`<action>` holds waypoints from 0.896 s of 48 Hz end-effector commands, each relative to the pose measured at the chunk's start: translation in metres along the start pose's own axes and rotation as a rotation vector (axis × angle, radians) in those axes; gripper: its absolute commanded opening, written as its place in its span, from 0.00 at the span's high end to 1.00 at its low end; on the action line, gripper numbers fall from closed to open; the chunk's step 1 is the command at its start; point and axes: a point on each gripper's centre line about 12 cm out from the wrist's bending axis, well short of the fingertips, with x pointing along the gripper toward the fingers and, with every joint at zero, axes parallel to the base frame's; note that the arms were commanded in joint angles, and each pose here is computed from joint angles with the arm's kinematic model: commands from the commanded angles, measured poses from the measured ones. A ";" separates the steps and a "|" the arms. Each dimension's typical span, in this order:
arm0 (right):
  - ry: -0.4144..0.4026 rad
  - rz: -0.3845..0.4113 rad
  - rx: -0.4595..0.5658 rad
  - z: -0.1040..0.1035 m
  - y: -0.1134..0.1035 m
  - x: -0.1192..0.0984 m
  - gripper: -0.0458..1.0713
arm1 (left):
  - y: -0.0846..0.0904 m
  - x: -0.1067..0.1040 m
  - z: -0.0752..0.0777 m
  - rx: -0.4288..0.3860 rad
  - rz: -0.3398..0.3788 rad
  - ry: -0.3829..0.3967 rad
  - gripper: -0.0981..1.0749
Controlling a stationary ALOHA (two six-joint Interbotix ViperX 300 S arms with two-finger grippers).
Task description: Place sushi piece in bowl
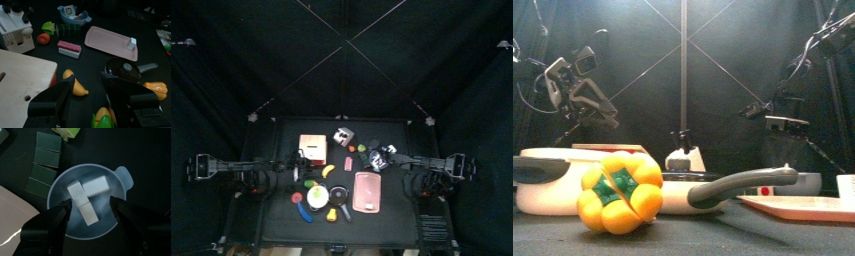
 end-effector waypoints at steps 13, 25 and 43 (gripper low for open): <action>-0.032 0.005 0.019 0.005 -0.003 -0.017 0.12 | 0.000 0.001 0.006 0.001 -0.001 -0.017 0.20; -0.036 0.052 0.002 -0.001 0.011 -0.027 0.12 | 0.000 0.001 0.005 0.000 0.000 -0.016 0.20; 0.011 0.038 -0.016 -0.013 0.013 -0.024 0.13 | 0.000 0.001 0.005 0.000 0.000 -0.016 0.20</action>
